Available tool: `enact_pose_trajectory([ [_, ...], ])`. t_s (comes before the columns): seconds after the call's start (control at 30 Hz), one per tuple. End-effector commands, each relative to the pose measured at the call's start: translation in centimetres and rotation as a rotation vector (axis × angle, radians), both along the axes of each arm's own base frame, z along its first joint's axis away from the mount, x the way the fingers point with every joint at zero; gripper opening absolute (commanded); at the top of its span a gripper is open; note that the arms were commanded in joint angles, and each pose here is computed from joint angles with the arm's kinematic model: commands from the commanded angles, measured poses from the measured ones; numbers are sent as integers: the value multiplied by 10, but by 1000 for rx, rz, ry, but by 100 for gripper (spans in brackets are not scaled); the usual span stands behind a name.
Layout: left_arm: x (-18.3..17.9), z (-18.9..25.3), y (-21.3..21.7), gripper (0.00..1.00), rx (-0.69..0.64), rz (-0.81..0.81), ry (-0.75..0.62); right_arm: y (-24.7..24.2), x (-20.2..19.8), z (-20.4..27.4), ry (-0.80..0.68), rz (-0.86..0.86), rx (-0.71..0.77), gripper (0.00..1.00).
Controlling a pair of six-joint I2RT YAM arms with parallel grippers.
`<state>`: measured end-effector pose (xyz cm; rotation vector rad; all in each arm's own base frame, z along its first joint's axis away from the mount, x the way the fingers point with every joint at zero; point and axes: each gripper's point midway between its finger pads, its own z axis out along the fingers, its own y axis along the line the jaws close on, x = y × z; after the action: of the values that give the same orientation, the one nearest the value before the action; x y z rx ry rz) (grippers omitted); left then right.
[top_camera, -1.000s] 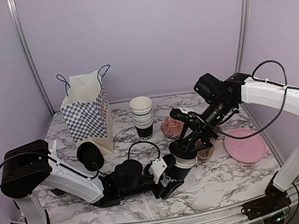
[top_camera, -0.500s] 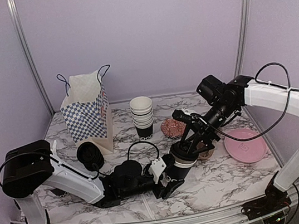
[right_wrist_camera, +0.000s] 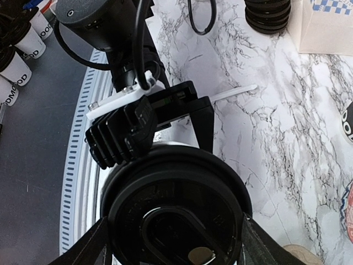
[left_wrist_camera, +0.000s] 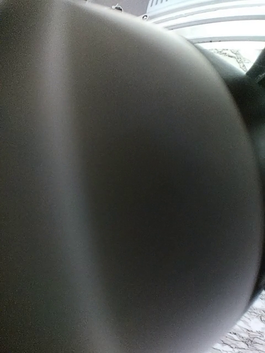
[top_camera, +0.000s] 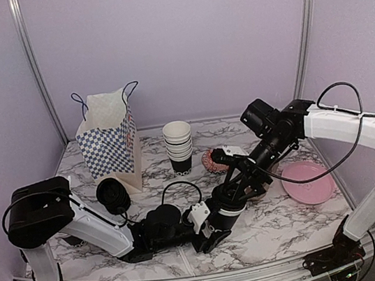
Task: Pack the takeout coffee
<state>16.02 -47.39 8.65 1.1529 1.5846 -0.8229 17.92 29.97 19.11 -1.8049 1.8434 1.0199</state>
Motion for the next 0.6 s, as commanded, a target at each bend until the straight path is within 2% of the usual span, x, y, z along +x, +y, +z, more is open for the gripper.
enact_pose_trajectory([
  [0.0, 13, 10, -6, 78, -44, 52, -26, -4, 0, -7, -48, -10, -54, 68],
  [0.2, 35, -12, -9, 81, -26, 150, -44, -4, 0, -22, -44, -15, -75, 67],
  [0.57, 32, -17, -3, 80, -37, 150, -30, -3, 1, -23, -42, -21, -70, 67],
])
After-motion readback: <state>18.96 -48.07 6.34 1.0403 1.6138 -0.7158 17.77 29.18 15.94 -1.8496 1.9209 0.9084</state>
